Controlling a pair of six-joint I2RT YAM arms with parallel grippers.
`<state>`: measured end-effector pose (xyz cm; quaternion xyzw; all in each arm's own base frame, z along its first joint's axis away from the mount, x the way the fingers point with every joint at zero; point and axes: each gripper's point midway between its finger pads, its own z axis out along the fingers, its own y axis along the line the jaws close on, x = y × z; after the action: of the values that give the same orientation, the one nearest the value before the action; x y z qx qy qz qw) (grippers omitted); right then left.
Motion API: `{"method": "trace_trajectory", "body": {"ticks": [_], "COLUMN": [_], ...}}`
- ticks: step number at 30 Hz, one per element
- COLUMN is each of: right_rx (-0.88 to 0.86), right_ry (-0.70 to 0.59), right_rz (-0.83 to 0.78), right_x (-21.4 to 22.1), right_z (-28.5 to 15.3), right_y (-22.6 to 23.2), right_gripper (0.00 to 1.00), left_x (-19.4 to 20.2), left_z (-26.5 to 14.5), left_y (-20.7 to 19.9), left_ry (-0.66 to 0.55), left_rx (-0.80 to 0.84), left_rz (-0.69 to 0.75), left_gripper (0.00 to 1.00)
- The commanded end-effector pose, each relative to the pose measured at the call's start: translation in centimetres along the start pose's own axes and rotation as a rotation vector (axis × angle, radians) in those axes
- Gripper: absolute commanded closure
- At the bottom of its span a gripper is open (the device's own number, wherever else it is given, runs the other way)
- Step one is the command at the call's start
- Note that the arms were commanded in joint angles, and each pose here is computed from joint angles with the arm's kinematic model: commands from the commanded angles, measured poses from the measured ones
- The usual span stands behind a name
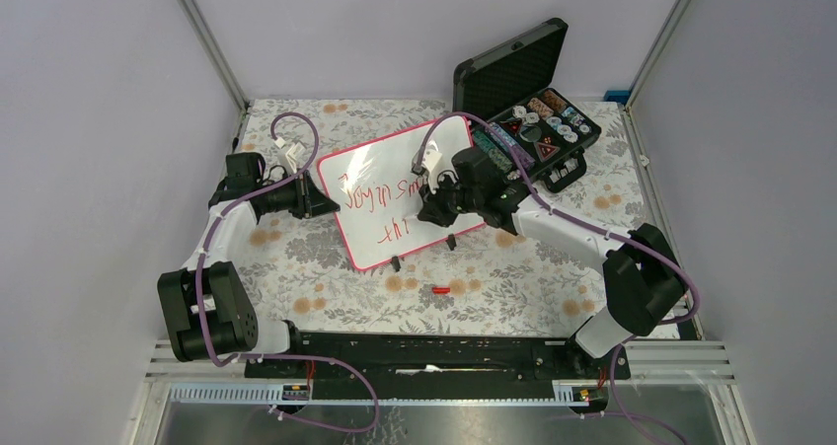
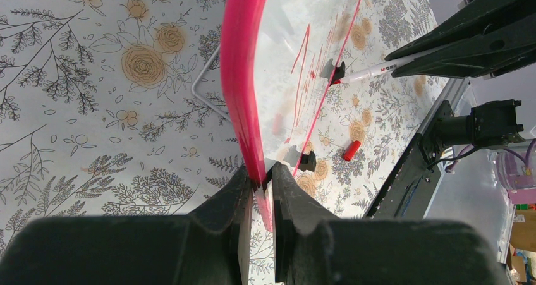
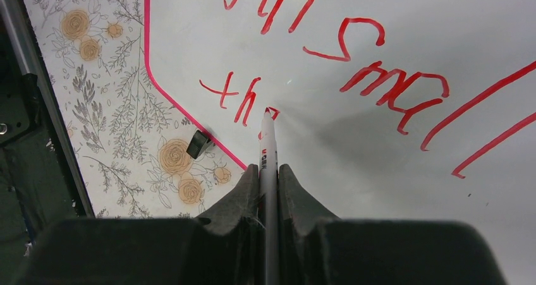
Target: Write a sentence on the whiteboard
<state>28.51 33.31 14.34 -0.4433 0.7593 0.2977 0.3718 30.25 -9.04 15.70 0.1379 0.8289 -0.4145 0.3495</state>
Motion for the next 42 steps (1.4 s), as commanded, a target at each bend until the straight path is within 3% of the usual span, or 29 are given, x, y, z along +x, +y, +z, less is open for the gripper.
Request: {"method": "trace_trajectory", "body": {"ticks": [1, 17, 27, 42], "right_rx": [0.032, 0.054, 0.032, 0.012], "right_ry": [-0.071, -0.026, -0.078, -0.036], "right_rz": [-0.030, -0.022, -0.009, 0.023], "right_x": [-3.2, -1.6, -3.4, -1.0], "right_z": [-0.6, 0.7, -1.1, -1.5], "right_y": [-0.7, -1.6, -1.0, -1.1], "right_gripper": [1.00, 1.00, 1.00, 1.00], "left_x": [-1.4, -1.2, -1.1, -1.4], "left_z": [-0.3, -0.4, -0.3, -0.4], "left_y": [0.5, 0.5, 0.6, 0.5], "left_ry": [-0.027, -0.023, -0.022, -0.027], "left_rx": [-0.037, -0.039, -0.040, -0.039], "left_rz": [0.088, 0.090, 0.089, 0.093], "left_gripper": [1.00, 1.00, 1.00, 1.00]}}
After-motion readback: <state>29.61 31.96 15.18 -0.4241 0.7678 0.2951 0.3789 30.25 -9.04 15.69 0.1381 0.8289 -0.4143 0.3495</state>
